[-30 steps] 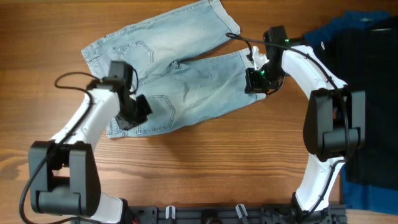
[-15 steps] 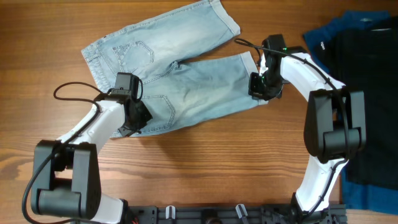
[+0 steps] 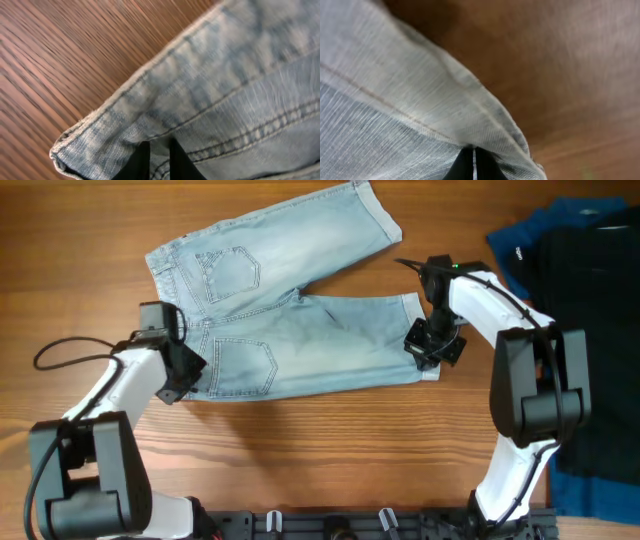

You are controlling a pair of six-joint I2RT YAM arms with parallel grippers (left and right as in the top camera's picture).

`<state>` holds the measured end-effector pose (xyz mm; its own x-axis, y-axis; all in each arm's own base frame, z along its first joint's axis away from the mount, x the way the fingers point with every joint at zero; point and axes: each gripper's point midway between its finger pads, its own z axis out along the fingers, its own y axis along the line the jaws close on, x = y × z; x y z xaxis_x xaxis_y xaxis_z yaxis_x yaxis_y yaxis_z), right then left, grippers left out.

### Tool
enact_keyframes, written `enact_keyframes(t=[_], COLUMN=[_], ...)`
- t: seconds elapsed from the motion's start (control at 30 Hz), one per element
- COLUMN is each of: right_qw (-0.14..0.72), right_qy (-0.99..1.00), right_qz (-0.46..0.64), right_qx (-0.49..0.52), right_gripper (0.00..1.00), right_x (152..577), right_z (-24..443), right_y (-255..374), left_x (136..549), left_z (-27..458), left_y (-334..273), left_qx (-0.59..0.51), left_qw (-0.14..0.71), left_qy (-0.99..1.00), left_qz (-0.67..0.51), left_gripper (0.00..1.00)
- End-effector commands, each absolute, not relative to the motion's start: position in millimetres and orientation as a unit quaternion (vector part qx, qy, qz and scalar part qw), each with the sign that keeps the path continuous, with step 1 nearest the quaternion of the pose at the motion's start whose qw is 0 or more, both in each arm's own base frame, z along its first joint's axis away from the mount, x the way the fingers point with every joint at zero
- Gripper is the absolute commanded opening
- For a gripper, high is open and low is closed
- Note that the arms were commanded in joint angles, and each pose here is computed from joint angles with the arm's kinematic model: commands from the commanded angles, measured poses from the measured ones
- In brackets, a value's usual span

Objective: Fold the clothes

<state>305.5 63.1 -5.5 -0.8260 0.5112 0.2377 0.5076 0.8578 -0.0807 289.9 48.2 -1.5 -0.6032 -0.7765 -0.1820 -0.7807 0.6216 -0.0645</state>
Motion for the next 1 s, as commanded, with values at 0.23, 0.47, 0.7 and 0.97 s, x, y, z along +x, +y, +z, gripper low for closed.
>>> enact_keyframes(t=[0.23, 0.47, 0.7, 0.97], right_qw=[0.121, -0.095, -0.282, -0.408], right_qy=[-0.97, -0.989, -0.943, -0.887], right_qz=[0.001, -0.081, -0.174, -0.187], right_qx=[-0.212, -0.08, 0.026, 0.109], right_gripper=[0.04, 0.16, 0.61, 0.73], right_x=[280, 341, 406, 483], right_z=[-25, 83, 152, 145], right_y=[53, 68, 104, 155], left_x=[269, 299, 319, 332], left_z=[-8, 49, 134, 148], left_y=[122, 113, 87, 36], left_qx=[-0.509, -0.462, -0.369, -0.267], left_qw=[0.116, 0.183, 0.314, 0.34], left_qy=[0.847, 0.867, 0.875, 0.901], left_qz=[0.102, 0.043, -0.001, -0.021], left_gripper=[0.15, 0.45, 0.72, 0.77])
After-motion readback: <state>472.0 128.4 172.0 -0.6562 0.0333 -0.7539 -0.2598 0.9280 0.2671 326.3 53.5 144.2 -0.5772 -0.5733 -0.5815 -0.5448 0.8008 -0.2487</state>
